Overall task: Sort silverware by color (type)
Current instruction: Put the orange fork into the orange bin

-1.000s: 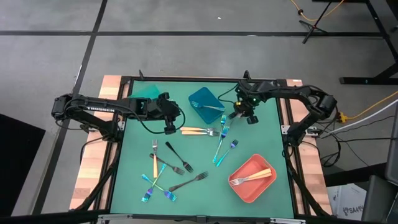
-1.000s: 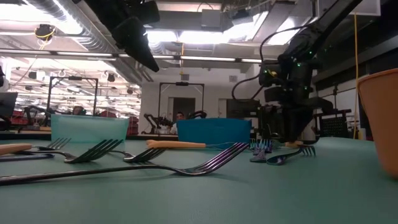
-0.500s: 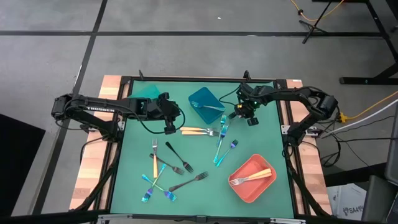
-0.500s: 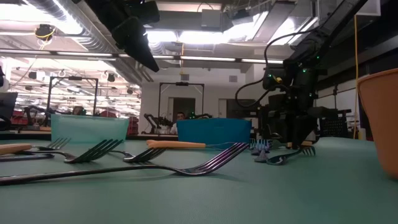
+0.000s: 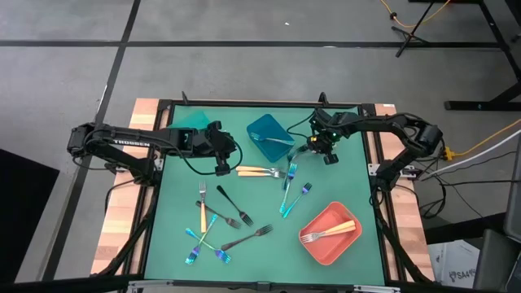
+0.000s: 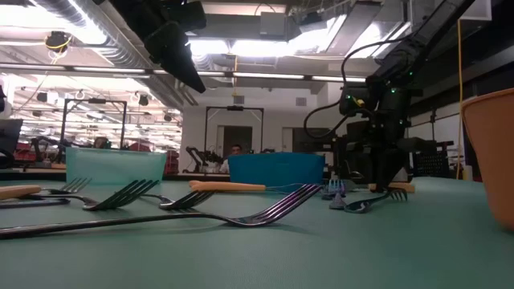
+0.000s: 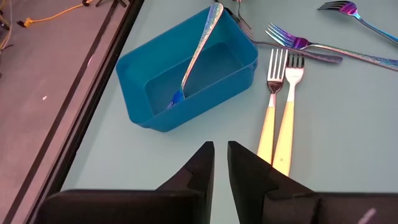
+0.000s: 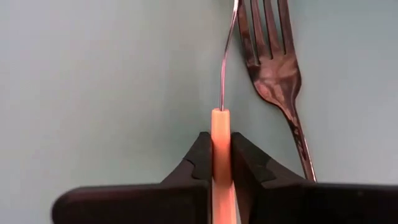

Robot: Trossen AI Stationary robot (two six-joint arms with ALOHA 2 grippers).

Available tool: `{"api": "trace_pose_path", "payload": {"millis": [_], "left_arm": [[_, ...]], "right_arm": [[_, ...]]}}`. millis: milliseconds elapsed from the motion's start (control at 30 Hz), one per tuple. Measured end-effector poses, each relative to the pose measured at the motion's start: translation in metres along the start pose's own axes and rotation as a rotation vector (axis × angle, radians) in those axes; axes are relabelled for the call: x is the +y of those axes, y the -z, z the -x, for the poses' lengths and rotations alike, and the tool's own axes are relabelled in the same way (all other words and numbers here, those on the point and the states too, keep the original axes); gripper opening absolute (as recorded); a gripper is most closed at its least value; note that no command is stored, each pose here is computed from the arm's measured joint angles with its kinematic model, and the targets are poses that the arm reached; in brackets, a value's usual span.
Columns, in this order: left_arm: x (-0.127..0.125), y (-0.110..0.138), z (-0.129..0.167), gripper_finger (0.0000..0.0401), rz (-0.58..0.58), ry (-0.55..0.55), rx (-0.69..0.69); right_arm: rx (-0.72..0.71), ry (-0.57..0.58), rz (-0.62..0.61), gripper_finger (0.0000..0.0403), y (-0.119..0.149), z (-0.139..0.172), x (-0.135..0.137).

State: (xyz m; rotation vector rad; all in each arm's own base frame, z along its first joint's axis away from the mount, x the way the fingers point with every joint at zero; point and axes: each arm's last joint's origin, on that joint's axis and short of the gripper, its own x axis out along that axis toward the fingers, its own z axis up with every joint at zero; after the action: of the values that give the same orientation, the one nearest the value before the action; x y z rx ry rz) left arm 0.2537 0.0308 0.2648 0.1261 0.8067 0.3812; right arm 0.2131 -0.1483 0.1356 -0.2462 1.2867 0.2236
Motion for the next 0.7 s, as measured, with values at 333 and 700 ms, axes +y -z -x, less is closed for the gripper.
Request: {"api": "trace_pose_path", "payload": {"millis": [333,700], "left_arm": [[0.0,0.0,0.0,0.0039,0.0,0.0,0.0],[0.0,0.0,0.0,0.0039,0.0,0.0,0.0]], "right_arm": [[0.035,-0.032,-0.009,0.0012,-0.002,0.006,-0.002],[0.187,-0.054,-0.019,0.0012,-0.007,0.027,-0.006]]}}
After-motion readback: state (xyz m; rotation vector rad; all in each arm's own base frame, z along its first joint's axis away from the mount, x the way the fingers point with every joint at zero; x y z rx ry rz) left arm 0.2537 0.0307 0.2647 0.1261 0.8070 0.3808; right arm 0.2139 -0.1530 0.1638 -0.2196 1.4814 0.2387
